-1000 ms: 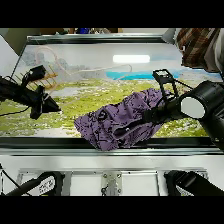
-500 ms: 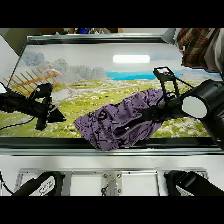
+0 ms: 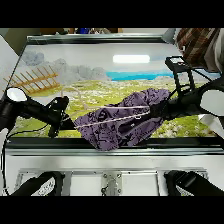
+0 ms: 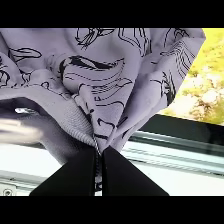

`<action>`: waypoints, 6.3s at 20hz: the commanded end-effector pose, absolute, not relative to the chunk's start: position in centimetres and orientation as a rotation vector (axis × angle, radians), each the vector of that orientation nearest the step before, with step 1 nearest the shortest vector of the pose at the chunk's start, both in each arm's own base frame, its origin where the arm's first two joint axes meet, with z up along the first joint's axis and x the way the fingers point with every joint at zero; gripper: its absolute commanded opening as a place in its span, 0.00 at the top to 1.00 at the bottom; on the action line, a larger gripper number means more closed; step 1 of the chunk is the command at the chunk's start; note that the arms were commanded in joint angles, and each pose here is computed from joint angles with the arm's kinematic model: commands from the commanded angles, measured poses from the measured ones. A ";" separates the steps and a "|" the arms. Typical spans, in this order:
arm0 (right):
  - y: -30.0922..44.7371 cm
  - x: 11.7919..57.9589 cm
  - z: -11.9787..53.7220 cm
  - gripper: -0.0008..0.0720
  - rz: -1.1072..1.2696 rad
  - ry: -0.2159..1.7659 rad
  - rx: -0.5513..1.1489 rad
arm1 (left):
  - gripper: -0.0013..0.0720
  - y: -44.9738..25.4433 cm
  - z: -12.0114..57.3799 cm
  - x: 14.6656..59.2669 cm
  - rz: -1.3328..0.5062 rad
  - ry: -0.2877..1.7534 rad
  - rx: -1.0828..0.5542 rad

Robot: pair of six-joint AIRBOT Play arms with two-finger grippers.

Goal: Fold the clothes and pants, and hang the long-sleeved shirts on hangers.

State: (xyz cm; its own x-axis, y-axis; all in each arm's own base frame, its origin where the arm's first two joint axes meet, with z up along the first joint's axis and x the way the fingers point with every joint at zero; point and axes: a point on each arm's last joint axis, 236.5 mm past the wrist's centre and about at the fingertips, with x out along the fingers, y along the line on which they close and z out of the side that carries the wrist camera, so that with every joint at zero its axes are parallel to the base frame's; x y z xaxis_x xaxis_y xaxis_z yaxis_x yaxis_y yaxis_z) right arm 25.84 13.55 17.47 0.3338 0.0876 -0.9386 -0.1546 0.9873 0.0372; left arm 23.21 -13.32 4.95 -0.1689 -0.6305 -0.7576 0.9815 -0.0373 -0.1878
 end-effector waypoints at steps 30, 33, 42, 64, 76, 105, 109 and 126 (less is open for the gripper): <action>24.2 26.3 22.2 0.95 0.543 1.089 0.205 | 0.96 -17.5 1.3 24.6 -1.624 0.792 0.548; 27.3 26.4 22.3 0.95 0.614 1.050 0.202 | 0.96 -17.5 1.3 24.6 -1.624 0.792 0.549; 36.8 26.0 21.3 0.95 0.788 0.965 0.201 | 0.96 -17.5 1.3 24.4 -1.633 0.795 0.545; 32.4 25.0 22.1 0.02 0.736 1.013 0.173 | 0.96 -17.5 1.4 24.2 -1.641 0.799 0.543; 19.0 24.9 22.9 0.42 0.691 0.981 -0.056 | 0.96 -17.5 1.4 24.1 -1.643 0.800 0.541; 11.5 27.0 24.3 0.04 1.049 0.495 0.039 | 0.96 -17.4 1.5 23.5 -1.667 0.809 0.533; 10.7 27.3 18.8 0.04 1.136 0.420 0.014 | 0.96 -17.4 1.6 23.3 -1.675 0.812 0.529; 19.3 26.5 13.4 0.04 1.514 0.389 0.184 | 0.96 -17.4 1.6 23.2 -1.682 0.815 0.526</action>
State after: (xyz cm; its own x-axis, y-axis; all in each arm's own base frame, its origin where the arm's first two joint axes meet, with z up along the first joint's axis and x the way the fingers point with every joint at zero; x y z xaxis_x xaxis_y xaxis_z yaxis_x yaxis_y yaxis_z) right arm 26.35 17.73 13.47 0.0296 0.9872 -0.1565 -0.9317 0.0840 0.3533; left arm 23.18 -17.39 1.66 -0.2612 -0.6525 -0.7113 0.9627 -0.1222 -0.2413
